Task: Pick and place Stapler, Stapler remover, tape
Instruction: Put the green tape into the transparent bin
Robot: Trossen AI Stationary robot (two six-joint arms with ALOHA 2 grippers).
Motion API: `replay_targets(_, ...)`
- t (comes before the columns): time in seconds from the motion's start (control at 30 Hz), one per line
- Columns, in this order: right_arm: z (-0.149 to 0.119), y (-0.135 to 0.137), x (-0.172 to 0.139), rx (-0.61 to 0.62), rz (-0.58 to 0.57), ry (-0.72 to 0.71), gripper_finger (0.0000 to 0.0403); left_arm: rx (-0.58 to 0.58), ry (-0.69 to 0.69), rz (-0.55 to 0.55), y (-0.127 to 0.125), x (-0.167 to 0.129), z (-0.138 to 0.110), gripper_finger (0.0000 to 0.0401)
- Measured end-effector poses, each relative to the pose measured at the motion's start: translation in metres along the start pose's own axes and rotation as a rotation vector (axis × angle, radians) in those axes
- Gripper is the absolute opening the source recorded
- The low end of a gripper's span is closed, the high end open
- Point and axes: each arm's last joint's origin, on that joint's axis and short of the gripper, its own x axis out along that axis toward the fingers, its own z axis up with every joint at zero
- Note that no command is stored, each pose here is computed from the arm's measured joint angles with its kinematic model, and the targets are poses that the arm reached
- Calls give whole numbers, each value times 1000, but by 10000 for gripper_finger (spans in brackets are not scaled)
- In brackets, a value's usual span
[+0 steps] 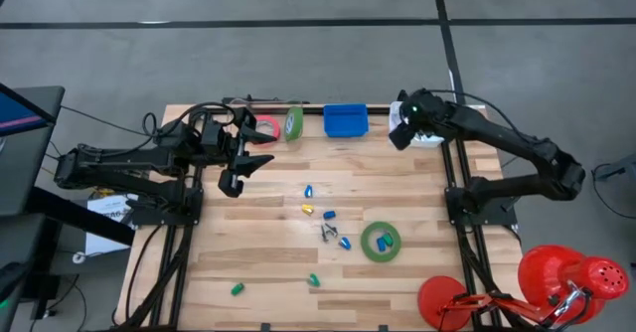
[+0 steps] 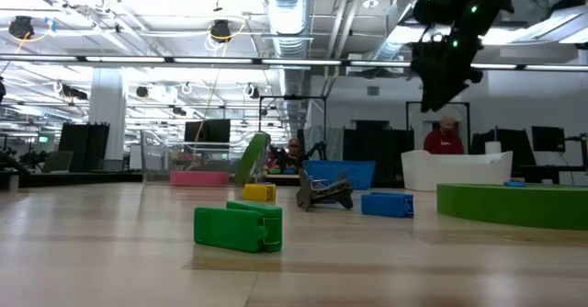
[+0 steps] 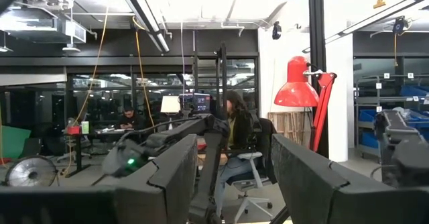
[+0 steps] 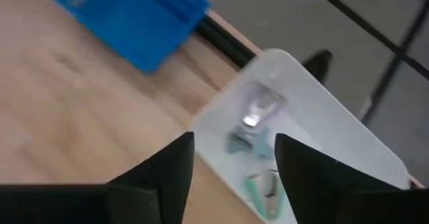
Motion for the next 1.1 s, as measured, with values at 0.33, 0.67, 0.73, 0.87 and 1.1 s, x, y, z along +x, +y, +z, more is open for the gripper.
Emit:
replay_targets(0.33,-8,44,-28,-168,193,-77,210,0,0,0,0,0,0,182)
replay_targets(0.67,-30,94,-56,-309,466,-73,209,-2,1,0,0,0,0,182)
replay_targets(0.73,-35,102,-62,-350,506,-76,208,-2,1,0,0,0,0,182)
replay_targets(0.87,-46,116,-74,-414,566,-83,208,-3,1,0,0,0,0,182)
replay_targets(1.1,-60,130,-89,-425,635,-68,212,-16,6,0,0,0,-1,182)
